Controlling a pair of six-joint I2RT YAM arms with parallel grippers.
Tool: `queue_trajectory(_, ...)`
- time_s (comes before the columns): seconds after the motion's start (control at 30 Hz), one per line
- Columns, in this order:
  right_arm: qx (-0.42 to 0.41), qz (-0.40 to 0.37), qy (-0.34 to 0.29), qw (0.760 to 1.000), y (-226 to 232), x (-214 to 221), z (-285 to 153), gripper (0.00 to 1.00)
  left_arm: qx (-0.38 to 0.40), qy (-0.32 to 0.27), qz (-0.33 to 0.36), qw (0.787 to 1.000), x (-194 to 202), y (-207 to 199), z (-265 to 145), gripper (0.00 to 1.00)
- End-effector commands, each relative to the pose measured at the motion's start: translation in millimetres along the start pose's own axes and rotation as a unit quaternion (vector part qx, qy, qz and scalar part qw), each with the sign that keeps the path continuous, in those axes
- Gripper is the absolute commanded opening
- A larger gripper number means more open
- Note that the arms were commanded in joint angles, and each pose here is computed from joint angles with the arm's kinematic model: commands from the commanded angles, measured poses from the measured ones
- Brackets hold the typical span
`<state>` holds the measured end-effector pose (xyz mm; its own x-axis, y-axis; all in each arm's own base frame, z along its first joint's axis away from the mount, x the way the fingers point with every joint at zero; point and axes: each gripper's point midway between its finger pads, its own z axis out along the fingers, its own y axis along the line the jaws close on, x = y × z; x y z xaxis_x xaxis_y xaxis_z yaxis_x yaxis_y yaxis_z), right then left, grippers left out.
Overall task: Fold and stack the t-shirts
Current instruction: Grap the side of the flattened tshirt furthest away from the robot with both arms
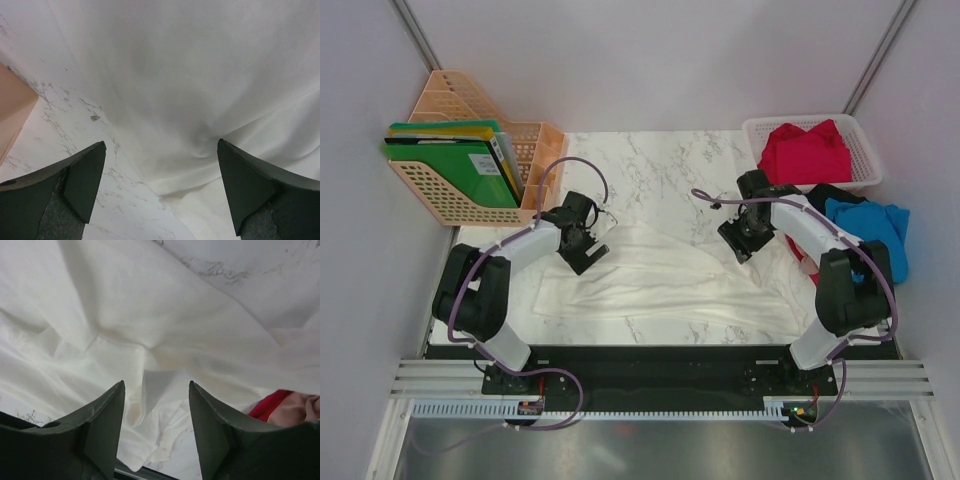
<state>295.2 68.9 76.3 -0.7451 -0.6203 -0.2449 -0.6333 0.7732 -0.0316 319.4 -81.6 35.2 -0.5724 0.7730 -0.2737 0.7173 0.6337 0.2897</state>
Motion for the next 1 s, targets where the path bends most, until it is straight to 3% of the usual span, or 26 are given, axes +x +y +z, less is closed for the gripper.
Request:
queue_trajectory(0.0, 0.007, 0.015, -0.055, 0.998, -10.8, -39.5, 0.7, 0.62, -0.017, 0.004, 0.0, 1.0, 4.5, 3.8, 0.3, 1.0)
queue_trajectory(0.17, 0.013, 0.021, -0.051, 0.998, -16.0, -44.0, 10.0, 0.63, -0.018, 0.004, 0.003, 1.0, 4.6, 3.9, 2.8, 1.0)
queue_trajectory(0.37, 0.022, 0.019, -0.04, 0.999, -17.9, -35.8, 18.1, 0.52, -0.017, -0.001, 0.001, 1.0, 1.4, 4.2, 2.3, 1.0)
queue_trajectory(0.77, 0.029, 0.011, -0.006, 0.999, -16.2, -12.2, 23.3, 0.54, -0.02, -0.006, 0.0, 1.0, 1.8, 4.5, -1.6, 1.0)
queue_trajectory(0.8, 0.03, 0.013, -0.004, 0.999, -16.2, -10.4, 23.7, 0.48, -0.02, -0.005, 0.001, 1.0, 2.5, 4.5, -1.8, 1.0)
queue_trajectory(0.87, 0.031, 0.011, -0.004, 0.999, -15.0, -7.9, 23.0, 0.28, -0.021, -0.005, 0.002, 1.0, 2.7, 4.8, -1.9, 1.0)
queue_trajectory(0.9, 0.036, 0.011, -0.003, 0.999, -16.6, -7.1, 21.7, 0.07, -0.022, -0.005, 0.003, 1.0, 2.5, 4.6, -2.0, 1.0)
queue_trajectory(0.93, 0.04, 0.012, -0.005, 0.999, -17.3, -6.5, 19.9, 0.0, -0.023, -0.006, 0.002, 1.0, 1.7, 5.7, -2.5, 1.0)
queue_trajectory(0.97, 0.041, 0.013, -0.004, 0.999, -16.7, -4.9, 19.0, 0.0, -0.024, -0.008, 0.001, 1.0, 1.1, 6.3, -3.5, 1.0)
